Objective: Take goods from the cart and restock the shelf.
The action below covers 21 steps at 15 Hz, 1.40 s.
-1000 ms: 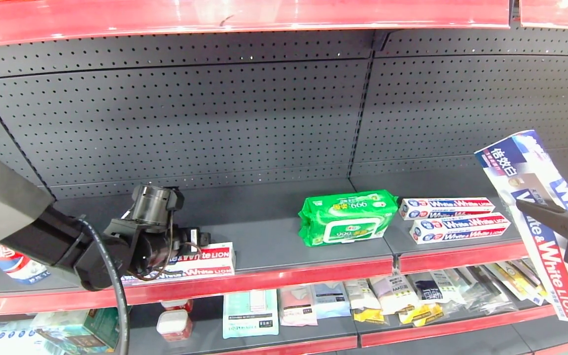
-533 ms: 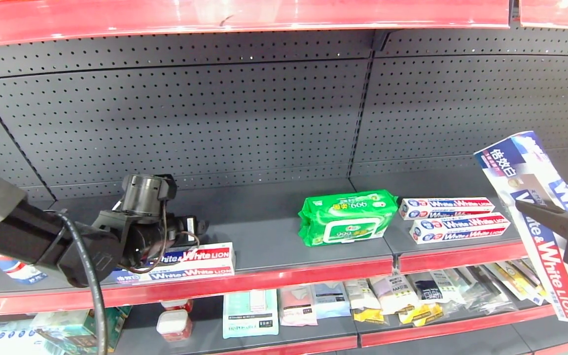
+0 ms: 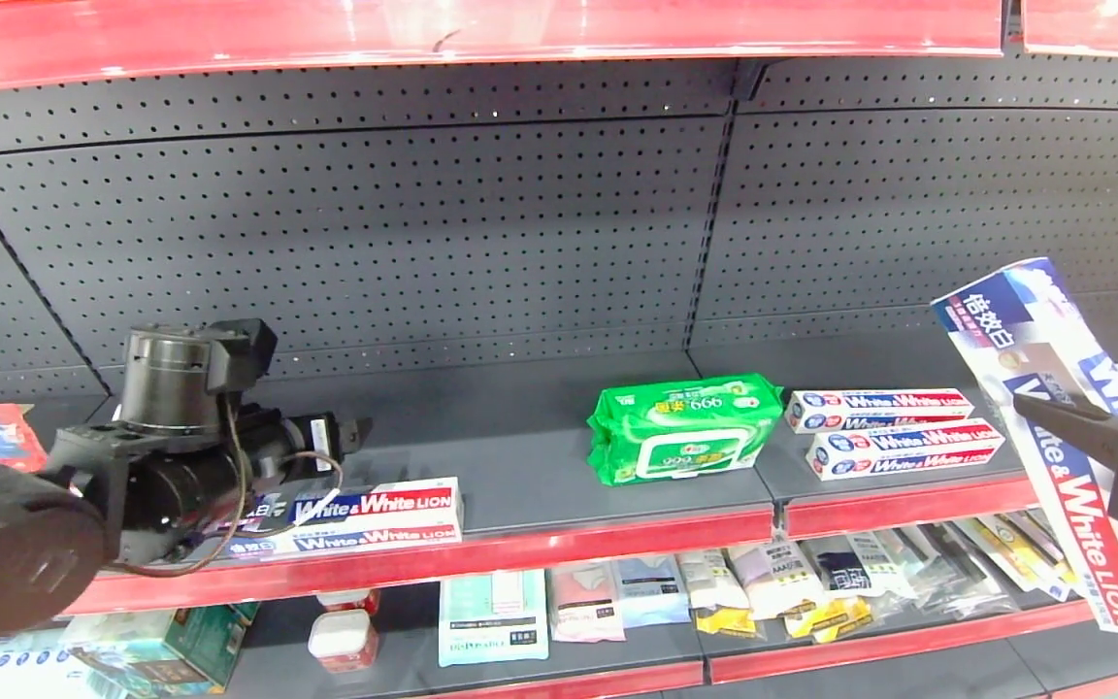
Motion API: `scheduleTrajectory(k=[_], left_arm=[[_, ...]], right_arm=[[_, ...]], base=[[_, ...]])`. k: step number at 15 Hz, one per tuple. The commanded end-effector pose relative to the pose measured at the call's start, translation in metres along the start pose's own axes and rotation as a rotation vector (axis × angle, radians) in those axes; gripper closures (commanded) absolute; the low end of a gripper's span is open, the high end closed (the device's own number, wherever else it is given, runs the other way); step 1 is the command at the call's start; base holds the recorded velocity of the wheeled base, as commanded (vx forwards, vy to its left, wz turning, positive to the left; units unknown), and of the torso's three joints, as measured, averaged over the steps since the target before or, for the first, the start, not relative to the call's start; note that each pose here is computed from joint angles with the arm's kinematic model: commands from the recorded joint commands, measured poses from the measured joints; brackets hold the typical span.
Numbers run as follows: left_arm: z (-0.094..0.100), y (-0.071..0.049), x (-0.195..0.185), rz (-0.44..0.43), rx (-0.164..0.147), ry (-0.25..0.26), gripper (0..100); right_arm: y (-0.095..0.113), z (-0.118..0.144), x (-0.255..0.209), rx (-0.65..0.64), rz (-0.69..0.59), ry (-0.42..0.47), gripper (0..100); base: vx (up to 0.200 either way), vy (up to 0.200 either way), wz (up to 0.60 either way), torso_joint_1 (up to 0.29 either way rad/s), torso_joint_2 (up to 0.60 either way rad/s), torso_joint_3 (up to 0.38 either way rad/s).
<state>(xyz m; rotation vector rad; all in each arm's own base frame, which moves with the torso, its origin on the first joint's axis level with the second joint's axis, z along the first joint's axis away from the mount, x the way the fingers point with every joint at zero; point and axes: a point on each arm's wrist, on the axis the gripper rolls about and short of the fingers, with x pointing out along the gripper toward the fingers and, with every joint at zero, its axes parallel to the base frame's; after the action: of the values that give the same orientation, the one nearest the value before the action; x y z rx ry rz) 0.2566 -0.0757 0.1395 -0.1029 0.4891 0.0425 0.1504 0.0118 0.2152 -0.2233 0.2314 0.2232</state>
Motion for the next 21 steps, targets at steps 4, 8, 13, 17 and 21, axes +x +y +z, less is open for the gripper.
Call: scheduleTrajectory(k=[4,8,13,17,21], left_arm=[[-0.002,0.023,-0.075,-0.046,-0.036,-0.140,0],[-0.023,0.050,-0.149,-0.118,0.009,-0.227,0],[-0.077,0.087,-0.229,-0.193,0.131,-0.222,0],[-0.121,0.109,-0.261,-0.223,0.284,-0.314,0],[-0.135,0.114,-0.265,-0.237,0.279,-0.356,0]], right_arm=[[0.001,-0.006,-0.004,-0.003,-0.012,0.010,100],[0.001,-0.006,-0.007,-0.082,-0.015,0.005,100],[0.001,0.003,-0.010,-0.190,-0.013,-0.033,100],[0.003,0.003,-0.012,-0.254,0.004,-0.045,100],[0.004,0.007,-0.009,-0.256,0.015,-0.054,100]], base=[[0.000,0.000,0.00,0.000,0.00,0.000],[0.000,0.000,0.00,0.000,0.00,0.000],[0.000,0.000,0.00,0.000,0.00,0.000],[0.000,0.000,0.00,0.000,0.00,0.000],[0.000,0.000,0.00,0.000,0.00,0.000]])
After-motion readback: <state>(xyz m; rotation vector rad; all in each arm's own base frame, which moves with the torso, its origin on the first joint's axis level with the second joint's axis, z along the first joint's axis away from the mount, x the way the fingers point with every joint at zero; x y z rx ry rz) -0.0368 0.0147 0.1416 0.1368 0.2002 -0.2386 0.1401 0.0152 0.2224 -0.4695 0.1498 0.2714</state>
